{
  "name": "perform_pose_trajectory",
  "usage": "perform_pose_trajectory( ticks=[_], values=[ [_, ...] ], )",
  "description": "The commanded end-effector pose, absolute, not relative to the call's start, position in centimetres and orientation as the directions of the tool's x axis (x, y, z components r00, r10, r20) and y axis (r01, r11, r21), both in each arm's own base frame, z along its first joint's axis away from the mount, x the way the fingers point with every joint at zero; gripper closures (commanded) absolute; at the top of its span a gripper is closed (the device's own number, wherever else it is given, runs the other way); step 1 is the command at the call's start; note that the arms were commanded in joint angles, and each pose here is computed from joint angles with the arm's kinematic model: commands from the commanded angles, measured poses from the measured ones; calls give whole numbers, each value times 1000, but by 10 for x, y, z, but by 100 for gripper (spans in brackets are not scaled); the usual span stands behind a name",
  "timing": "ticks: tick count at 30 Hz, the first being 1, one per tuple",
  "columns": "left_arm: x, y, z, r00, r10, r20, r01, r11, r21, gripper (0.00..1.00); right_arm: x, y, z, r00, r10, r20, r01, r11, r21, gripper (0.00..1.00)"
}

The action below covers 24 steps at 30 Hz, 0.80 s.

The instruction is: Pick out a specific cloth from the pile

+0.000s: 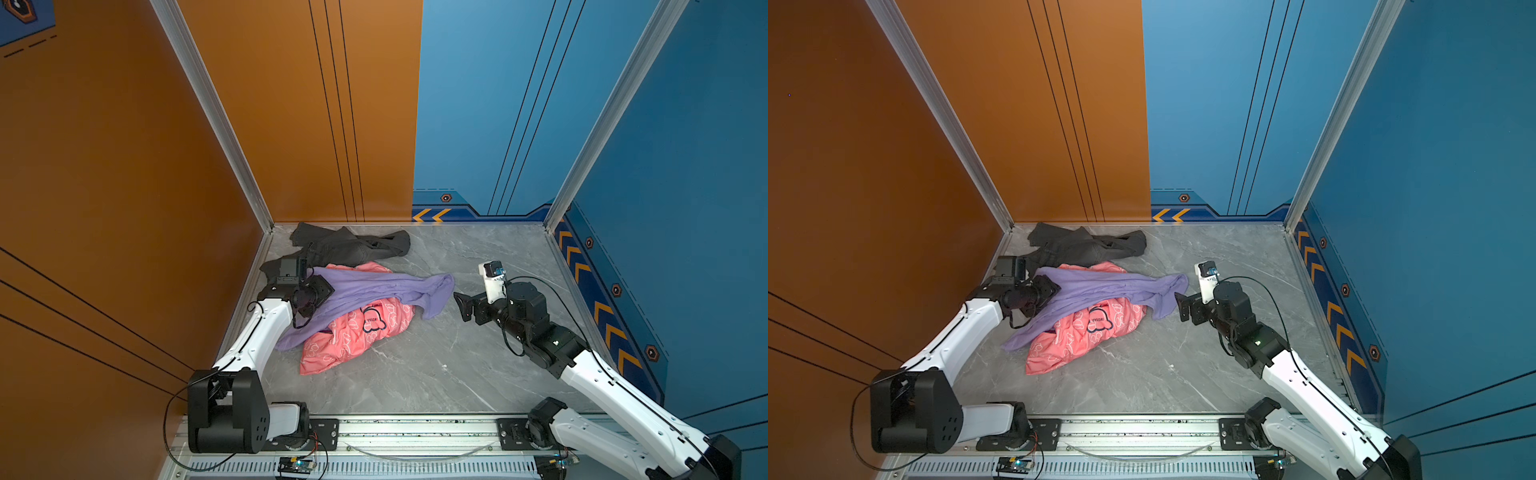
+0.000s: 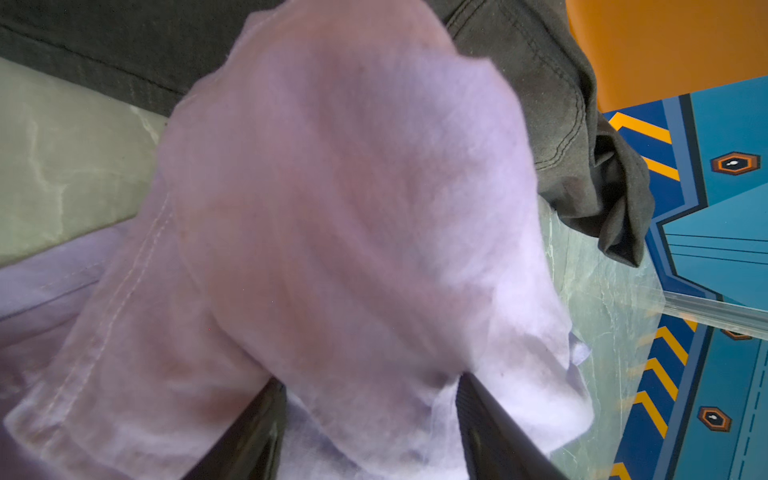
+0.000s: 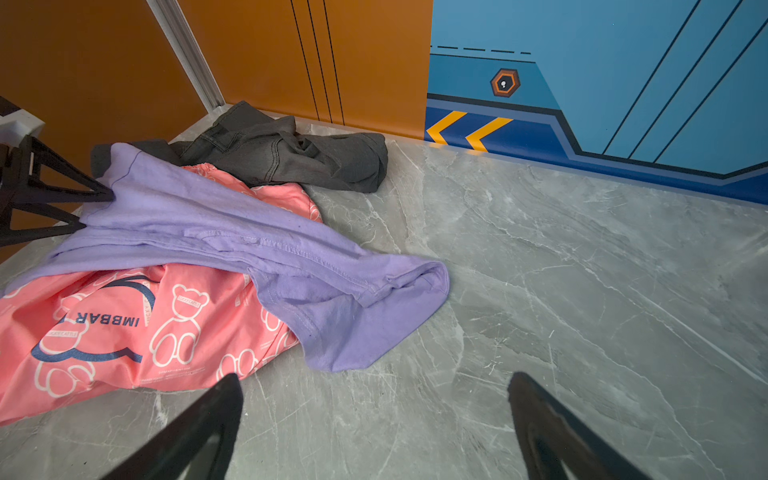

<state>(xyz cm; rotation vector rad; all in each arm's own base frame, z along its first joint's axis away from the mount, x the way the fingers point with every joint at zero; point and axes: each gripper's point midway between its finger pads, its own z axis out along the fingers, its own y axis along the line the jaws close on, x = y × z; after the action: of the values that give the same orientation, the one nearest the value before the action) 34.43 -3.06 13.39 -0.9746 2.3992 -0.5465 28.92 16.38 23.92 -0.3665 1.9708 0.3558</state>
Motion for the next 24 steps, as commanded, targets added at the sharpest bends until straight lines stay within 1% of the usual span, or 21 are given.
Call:
perform_pose_trajectory(
  ticks=[1,8,14,17,19,24],
  values=[
    [346,-30,129,-624,-728,-284,-529,661,-532,45,289,163,251,-375,-69,-924,-400,912,94,0],
    [349,-27,127,-616,-733,-289,-538,659,-526,66,288,161,250,-376,-71,-924,-393,915,90,0],
    [352,-27,132,-615,-727,-305,-526,666,-528,87,289,161,250,-374,-75,-924,-390,917,83,0],
    [354,-26,133,-617,-722,-314,-521,673,-525,96,289,161,249,-378,-72,-923,-389,917,88,0],
    [355,-26,137,-615,-720,-321,-515,675,-529,100,289,161,249,-378,-71,-923,-388,917,88,0],
    [362,-26,153,-599,-721,-347,-492,674,-550,100,289,161,249,-376,-76,-923,-387,919,82,0]
  ],
)
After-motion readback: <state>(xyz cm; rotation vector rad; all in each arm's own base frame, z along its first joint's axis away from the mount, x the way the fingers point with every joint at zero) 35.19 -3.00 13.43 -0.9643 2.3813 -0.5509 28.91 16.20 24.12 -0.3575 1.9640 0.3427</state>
